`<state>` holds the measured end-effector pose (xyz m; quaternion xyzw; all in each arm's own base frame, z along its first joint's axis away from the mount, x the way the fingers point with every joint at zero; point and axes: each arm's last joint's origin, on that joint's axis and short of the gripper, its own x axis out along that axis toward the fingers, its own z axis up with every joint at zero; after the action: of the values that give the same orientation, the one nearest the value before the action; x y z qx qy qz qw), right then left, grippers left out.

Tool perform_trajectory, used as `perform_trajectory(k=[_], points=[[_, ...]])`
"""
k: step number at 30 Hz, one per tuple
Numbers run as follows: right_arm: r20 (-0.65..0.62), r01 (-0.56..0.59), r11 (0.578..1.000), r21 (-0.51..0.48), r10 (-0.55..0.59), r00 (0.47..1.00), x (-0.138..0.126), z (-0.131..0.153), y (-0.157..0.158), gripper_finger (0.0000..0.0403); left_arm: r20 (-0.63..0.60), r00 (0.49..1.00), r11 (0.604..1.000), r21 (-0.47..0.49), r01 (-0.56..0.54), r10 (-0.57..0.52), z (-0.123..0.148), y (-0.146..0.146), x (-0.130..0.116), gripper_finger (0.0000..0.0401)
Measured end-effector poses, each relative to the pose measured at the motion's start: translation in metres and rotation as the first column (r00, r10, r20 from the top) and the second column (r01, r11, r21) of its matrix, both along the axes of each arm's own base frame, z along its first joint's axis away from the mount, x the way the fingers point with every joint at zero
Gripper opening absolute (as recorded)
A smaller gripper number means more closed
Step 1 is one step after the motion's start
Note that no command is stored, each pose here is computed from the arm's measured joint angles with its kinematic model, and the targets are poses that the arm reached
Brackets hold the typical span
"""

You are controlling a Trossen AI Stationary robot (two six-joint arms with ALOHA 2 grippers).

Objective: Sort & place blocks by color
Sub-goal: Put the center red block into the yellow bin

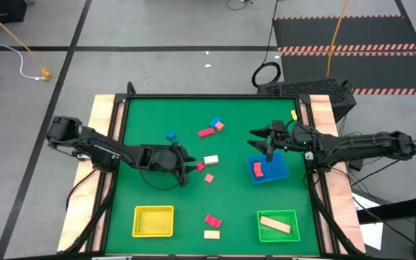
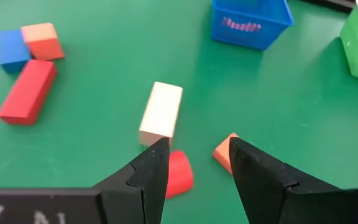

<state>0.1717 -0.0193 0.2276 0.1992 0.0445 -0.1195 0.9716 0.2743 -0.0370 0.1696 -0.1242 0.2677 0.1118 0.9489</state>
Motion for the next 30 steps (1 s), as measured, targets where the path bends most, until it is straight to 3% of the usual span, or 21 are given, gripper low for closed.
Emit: perform_trajectory(k=[7, 16, 21, 30], points=[[0.005, 0.0, 1.0, 0.0, 0.0, 1.0, 0.0, 0.0, 0.0, 0.0238, -0.069, 0.997, 0.999, 0.005, -0.039, 0.04, -0.005, -0.01, 0.016, 0.0168], [0.015, 0.0, 1.0, -0.001, 0.0, 1.0, 0.0, 0.001, 0.0, 0.0238, -0.149, 0.989, 0.998, 0.059, 0.001, 0.008, -0.023, -0.024, 0.034, 0.0168], [0.02, 0.0, 1.0, -0.002, 0.0, 1.0, 0.0, 0.002, 0.0, 0.0238, -0.243, 0.968, 0.993, 0.111, -0.042, 0.068, -0.032, -0.024, 0.042, 0.0172], [0.02, 0.0, 1.0, -0.002, 0.0, 1.0, 0.0, 0.002, 0.0, 0.0238, -0.271, 0.951, 0.982, 0.152, -0.11, 0.148, -0.026, -0.018, 0.051, 0.0257]])
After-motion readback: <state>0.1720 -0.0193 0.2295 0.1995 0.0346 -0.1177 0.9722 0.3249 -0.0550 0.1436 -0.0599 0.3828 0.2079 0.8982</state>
